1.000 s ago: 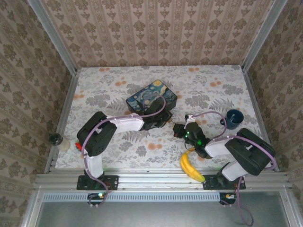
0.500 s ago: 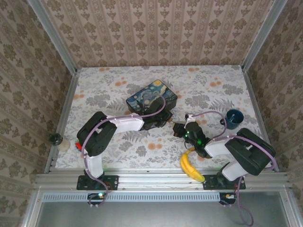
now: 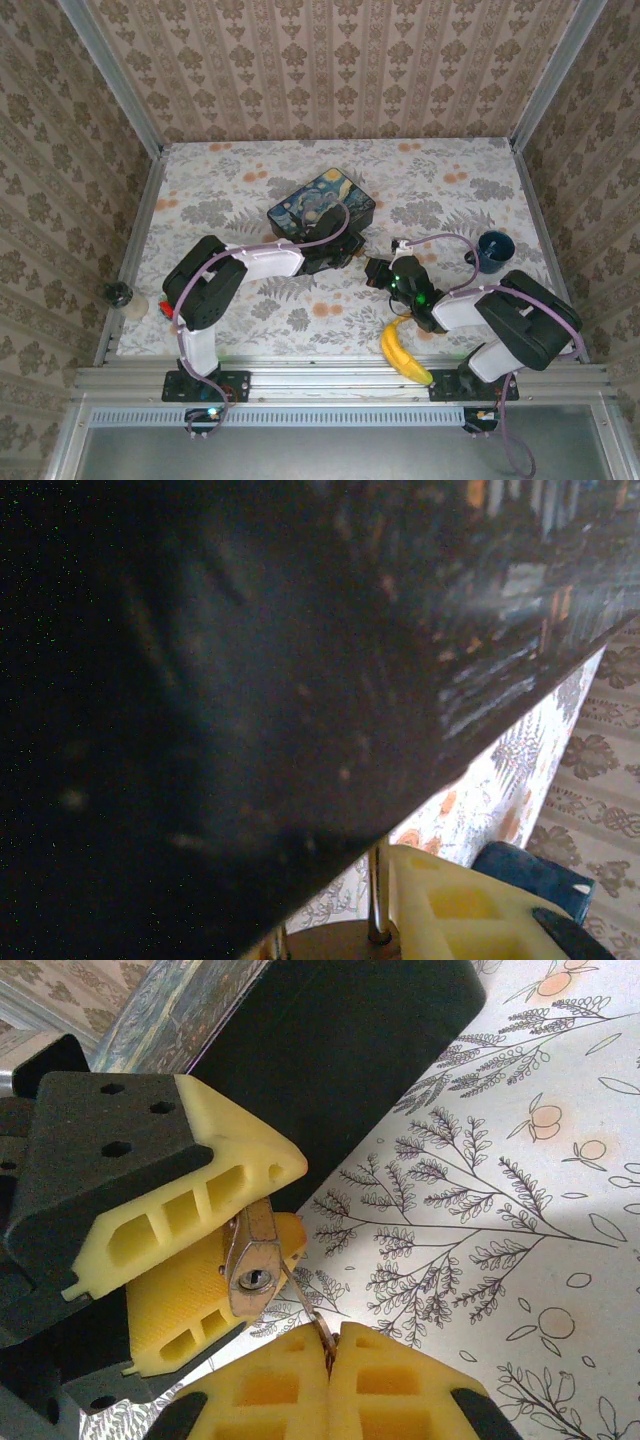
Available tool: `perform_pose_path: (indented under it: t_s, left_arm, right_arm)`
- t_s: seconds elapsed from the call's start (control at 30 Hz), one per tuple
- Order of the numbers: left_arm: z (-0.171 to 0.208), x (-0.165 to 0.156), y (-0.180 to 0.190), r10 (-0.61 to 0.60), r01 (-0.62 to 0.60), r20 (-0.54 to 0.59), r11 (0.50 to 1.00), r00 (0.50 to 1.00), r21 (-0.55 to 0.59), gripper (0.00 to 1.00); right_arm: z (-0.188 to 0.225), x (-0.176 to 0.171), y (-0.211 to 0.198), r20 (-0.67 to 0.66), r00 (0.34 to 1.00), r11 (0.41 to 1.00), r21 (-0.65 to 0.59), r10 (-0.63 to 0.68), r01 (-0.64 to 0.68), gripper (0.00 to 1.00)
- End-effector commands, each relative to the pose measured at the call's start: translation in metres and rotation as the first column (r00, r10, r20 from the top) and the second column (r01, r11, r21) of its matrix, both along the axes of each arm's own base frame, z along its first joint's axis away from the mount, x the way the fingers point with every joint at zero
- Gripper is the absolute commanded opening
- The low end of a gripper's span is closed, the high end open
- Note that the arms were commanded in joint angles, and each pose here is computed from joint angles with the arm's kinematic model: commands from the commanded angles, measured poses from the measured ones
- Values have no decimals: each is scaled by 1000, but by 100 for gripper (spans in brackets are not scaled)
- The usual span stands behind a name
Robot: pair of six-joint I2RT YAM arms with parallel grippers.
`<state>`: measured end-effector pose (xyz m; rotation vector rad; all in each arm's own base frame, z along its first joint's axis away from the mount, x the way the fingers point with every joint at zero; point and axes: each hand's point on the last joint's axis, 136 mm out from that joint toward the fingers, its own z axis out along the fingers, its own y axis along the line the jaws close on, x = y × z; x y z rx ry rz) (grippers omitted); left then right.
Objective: Unlock the padlock with the key
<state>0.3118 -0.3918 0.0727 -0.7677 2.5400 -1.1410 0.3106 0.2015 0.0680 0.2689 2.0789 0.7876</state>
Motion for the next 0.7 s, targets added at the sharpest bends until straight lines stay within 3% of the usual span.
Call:
perform_pose_path:
  t_s: [0.0, 0.27, 0.67]
  left_arm:
    - [-27, -19, -5, -11, 5, -144, 999, 989, -42, 0]
    - [-25, -16, -2, 0, -6, -136, 999, 991, -45, 0]
    - [-26, -17, -2, -2, -4, -138, 999, 990, -46, 0]
  right_arm:
    - [8, 1, 2, 6, 1000, 999, 42, -4, 3, 0]
    - [-1, -11, -6, -29, 1000, 999, 41, -3, 4, 0]
    - [21, -7, -12, 17, 1000, 999, 47, -22, 22, 0]
